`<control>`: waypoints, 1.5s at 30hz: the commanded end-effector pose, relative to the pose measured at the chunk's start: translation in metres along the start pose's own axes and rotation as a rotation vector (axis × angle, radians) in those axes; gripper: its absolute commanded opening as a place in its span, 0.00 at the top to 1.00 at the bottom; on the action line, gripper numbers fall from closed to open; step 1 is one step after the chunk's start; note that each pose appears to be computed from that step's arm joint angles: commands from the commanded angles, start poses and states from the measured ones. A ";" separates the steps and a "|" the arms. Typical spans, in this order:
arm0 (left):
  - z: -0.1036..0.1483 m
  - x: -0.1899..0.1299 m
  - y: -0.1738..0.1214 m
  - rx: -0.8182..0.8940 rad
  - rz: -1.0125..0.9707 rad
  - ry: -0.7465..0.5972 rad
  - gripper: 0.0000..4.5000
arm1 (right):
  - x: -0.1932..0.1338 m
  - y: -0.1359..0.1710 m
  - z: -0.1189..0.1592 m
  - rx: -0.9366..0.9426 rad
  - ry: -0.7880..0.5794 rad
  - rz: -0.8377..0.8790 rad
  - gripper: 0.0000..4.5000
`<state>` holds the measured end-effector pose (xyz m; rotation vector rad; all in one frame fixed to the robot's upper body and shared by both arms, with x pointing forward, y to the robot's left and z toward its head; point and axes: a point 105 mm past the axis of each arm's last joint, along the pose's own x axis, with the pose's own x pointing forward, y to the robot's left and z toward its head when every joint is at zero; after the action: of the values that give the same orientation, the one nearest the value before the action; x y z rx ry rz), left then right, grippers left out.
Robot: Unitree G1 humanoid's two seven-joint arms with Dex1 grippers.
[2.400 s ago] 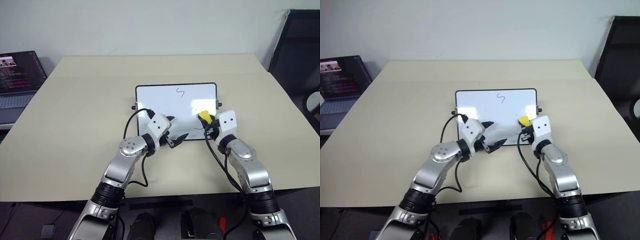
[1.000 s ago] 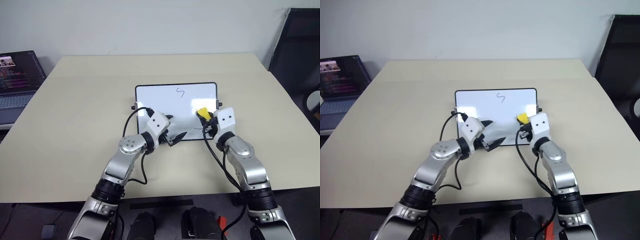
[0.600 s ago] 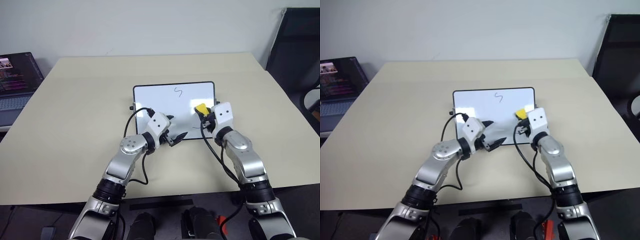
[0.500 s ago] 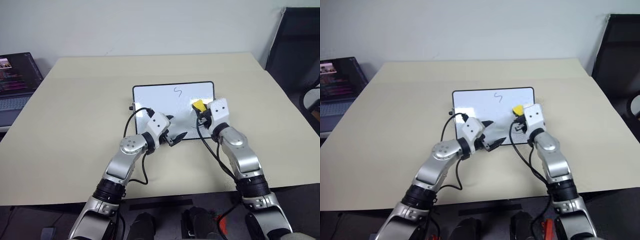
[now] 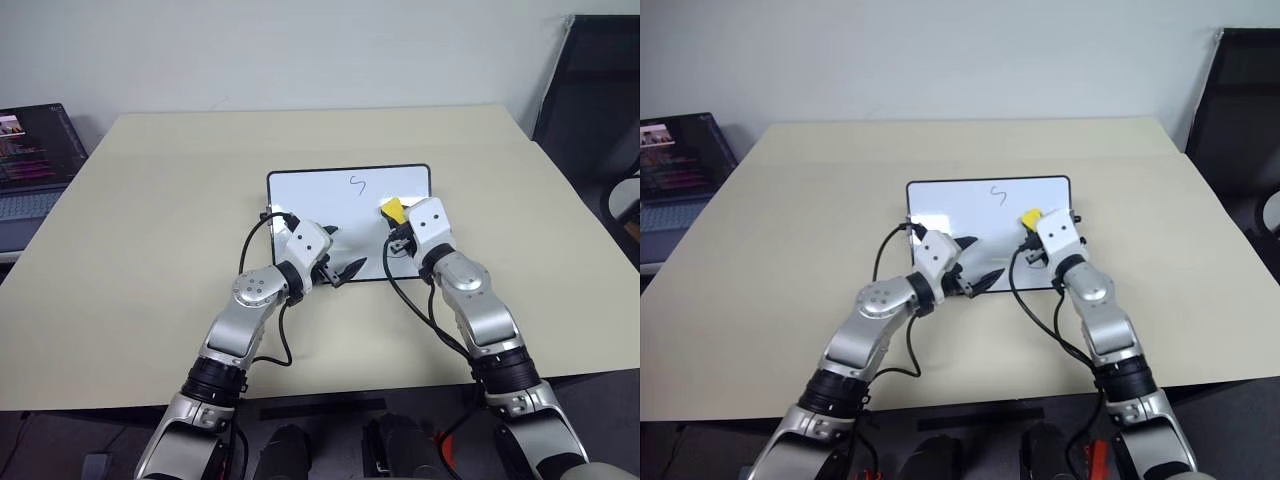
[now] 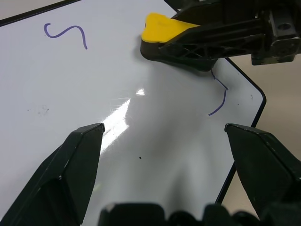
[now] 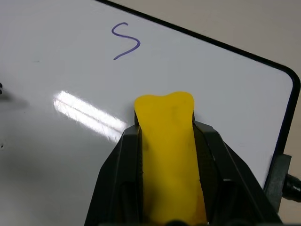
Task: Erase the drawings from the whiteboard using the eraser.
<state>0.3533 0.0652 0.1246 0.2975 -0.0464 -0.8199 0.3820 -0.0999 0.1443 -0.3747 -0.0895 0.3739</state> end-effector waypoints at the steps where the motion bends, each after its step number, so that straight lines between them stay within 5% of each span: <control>1: 0.014 -0.003 0.003 0.028 0.010 -0.043 0.00 | -0.014 -0.005 -0.023 0.014 0.093 -0.015 0.75; 10: 0.013 -0.001 0.000 0.028 -0.004 -0.042 0.00 | -0.031 -0.012 -0.029 0.031 0.112 -0.039 0.75; 21: 0.013 -0.001 -0.002 0.031 -0.014 -0.047 0.00 | -0.046 -0.035 0.030 0.094 -0.108 -0.071 0.75; 45: -0.007 -0.018 -0.038 0.022 -0.142 0.020 0.00 | -0.067 -0.035 0.012 0.083 -0.046 -0.089 0.75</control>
<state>0.3213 0.0636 0.0966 0.3120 0.0331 -0.9244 0.3336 -0.1521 0.1494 -0.2649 -0.0600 0.2992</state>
